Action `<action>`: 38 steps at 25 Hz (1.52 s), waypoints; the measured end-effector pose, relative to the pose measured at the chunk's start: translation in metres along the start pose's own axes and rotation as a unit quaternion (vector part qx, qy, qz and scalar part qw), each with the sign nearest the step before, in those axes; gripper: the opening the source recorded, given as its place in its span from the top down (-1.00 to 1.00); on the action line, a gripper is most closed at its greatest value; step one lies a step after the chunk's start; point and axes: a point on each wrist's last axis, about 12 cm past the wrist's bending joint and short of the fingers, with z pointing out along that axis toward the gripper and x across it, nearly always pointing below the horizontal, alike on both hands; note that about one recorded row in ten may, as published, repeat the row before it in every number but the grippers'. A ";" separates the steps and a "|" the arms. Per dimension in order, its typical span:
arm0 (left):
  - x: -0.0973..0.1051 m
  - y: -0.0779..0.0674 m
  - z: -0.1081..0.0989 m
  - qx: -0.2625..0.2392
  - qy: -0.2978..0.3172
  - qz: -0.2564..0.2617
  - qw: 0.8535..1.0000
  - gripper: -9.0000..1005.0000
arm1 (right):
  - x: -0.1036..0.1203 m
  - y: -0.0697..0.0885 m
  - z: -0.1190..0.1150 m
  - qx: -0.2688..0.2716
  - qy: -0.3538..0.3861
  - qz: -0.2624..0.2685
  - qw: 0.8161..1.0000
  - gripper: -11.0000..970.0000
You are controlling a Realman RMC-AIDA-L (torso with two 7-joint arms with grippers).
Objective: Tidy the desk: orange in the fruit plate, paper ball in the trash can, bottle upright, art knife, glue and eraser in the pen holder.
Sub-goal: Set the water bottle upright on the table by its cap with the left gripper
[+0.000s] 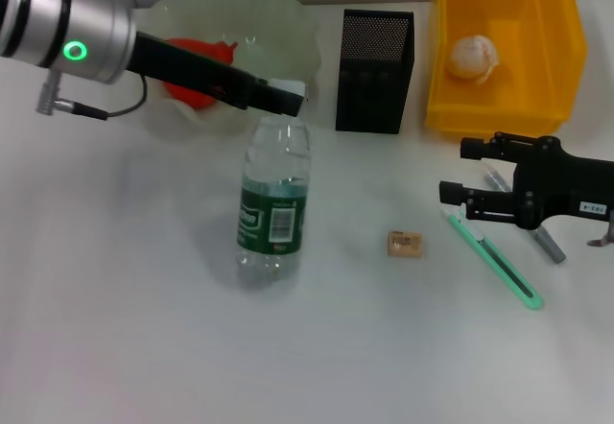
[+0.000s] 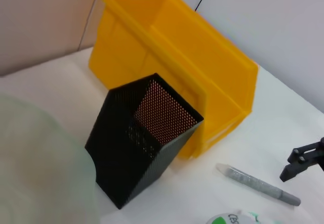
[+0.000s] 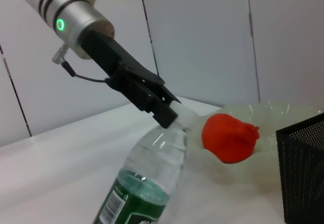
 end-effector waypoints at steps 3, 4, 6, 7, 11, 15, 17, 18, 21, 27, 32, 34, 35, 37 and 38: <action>0.002 0.000 -0.006 -0.005 -0.007 0.023 1.000 0.12 | -0.002 0.000 0.004 -0.005 -0.001 0.004 1.000 -0.55; 0.002 0.001 -0.007 -0.007 -0.009 0.028 1.000 0.12 | -0.002 -0.001 0.005 -0.006 -0.001 0.004 1.000 -0.55; 0.003 0.001 -0.010 -0.008 -0.016 0.036 0.999 0.12 | -0.003 0.000 0.008 -0.009 -0.001 0.002 1.000 -0.55; 0.003 0.002 -0.012 -0.008 -0.019 0.038 0.999 0.12 | -0.003 0.000 0.008 -0.009 -0.001 0.002 1.000 -0.55; 0.006 0.002 -0.024 0.000 -0.044 0.047 0.998 0.12 | -0.004 -0.001 0.008 -0.010 0.000 0.006 1.000 -0.55; 0.009 0.003 -0.032 0.005 -0.055 0.055 0.997 0.12 | -0.005 -0.001 0.009 -0.012 0.000 0.008 1.000 -0.55; 0.012 0.004 -0.035 0.005 -0.061 0.060 0.996 0.12 | -0.006 -0.001 0.010 -0.013 0.000 0.008 1.000 -0.55; 0.013 0.005 -0.036 0.005 -0.064 0.063 0.996 0.12 | -0.006 -0.001 0.010 -0.014 0.001 0.008 1.000 -0.55; 0.018 0.008 -0.039 0.004 -0.075 0.072 0.995 0.12 | -0.005 0.000 0.012 -0.016 0.001 0.010 1.000 -0.54; 0.022 0.007 -0.037 0.009 -0.087 0.078 0.993 0.37 | -0.005 0.000 0.013 -0.018 0.002 0.012 1.000 -0.54; 0.024 0.007 -0.037 0.009 -0.098 0.076 0.992 0.53 | -0.004 0.001 0.012 -0.019 0.002 0.017 1.000 -0.54; 0.025 0.007 -0.038 0.006 -0.112 0.081 0.990 0.60 | -0.004 0.001 0.012 -0.019 0.003 0.018 1.000 -0.54; 0.026 0.008 -0.038 0.006 -0.118 0.084 0.989 0.60 | -0.004 0.001 0.012 -0.018 0.003 0.018 1.000 -0.54; 0.029 0.009 -0.038 0.006 -0.130 0.091 0.987 0.59 | -0.004 0.001 0.012 -0.017 0.003 0.019 1.000 -0.54; 0.031 0.009 -0.037 0.004 -0.136 0.095 0.986 0.59 | -0.003 0.001 0.012 -0.017 0.003 0.020 1.000 -0.54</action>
